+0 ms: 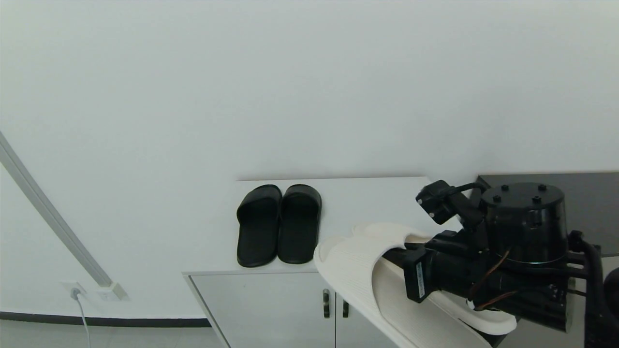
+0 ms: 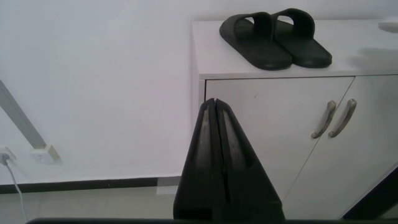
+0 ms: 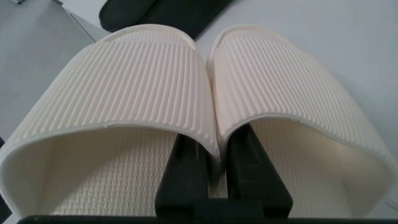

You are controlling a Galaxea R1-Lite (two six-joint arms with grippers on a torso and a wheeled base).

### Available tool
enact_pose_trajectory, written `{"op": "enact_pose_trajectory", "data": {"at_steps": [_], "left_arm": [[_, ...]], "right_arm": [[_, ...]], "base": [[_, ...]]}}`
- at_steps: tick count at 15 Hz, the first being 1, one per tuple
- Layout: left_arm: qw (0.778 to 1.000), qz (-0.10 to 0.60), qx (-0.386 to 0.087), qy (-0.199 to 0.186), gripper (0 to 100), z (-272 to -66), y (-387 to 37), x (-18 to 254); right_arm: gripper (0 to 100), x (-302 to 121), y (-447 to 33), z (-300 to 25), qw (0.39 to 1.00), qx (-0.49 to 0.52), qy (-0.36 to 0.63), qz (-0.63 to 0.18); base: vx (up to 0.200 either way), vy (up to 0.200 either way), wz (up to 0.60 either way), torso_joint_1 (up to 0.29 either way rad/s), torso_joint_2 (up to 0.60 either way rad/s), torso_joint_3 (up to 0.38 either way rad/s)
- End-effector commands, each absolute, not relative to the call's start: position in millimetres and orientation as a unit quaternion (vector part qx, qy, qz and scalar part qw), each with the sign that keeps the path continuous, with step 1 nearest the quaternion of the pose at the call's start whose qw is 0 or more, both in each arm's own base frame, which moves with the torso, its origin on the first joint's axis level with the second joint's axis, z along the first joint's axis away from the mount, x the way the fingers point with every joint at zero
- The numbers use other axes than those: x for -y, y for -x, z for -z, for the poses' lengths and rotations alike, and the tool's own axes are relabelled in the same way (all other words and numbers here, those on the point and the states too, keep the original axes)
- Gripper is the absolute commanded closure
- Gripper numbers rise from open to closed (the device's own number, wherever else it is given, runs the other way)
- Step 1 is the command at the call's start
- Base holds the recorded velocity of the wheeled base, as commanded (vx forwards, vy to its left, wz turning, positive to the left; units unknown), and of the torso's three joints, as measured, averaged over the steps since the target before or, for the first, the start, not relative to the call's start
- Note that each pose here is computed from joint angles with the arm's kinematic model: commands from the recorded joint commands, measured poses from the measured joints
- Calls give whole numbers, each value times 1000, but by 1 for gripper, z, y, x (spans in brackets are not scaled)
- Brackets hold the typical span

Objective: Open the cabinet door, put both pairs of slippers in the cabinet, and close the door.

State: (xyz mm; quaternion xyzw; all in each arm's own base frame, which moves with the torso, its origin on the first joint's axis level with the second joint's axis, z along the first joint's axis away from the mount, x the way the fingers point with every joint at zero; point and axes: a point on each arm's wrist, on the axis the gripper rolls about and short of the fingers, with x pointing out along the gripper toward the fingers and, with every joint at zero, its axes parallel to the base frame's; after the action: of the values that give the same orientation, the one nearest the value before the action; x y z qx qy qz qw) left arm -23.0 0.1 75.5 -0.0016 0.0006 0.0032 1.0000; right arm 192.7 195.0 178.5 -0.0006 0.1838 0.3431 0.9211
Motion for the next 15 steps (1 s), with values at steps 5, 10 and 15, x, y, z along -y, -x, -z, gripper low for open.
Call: {"op": "enact_pose_trajectory", "data": {"at_steps": [5,10,15], "left_arm": [[1000,-3,-2,2,100,-75,23,0],[1000,-3,-2,2,100,-75,23,0],[1000,-3,-2,2,100,-75,23,0]], "right_arm": [[100,-189,-179,-187,919,-169,-1,-356],[100,-189,-177,-184,918,-174,2,-357],[100,-188,-177,-181,917,-176,11,-358]], "base": [[-80,0,0,2,1,0],[-200,0,0,2,4,2],[-40,0,0,1,0,0]]}}
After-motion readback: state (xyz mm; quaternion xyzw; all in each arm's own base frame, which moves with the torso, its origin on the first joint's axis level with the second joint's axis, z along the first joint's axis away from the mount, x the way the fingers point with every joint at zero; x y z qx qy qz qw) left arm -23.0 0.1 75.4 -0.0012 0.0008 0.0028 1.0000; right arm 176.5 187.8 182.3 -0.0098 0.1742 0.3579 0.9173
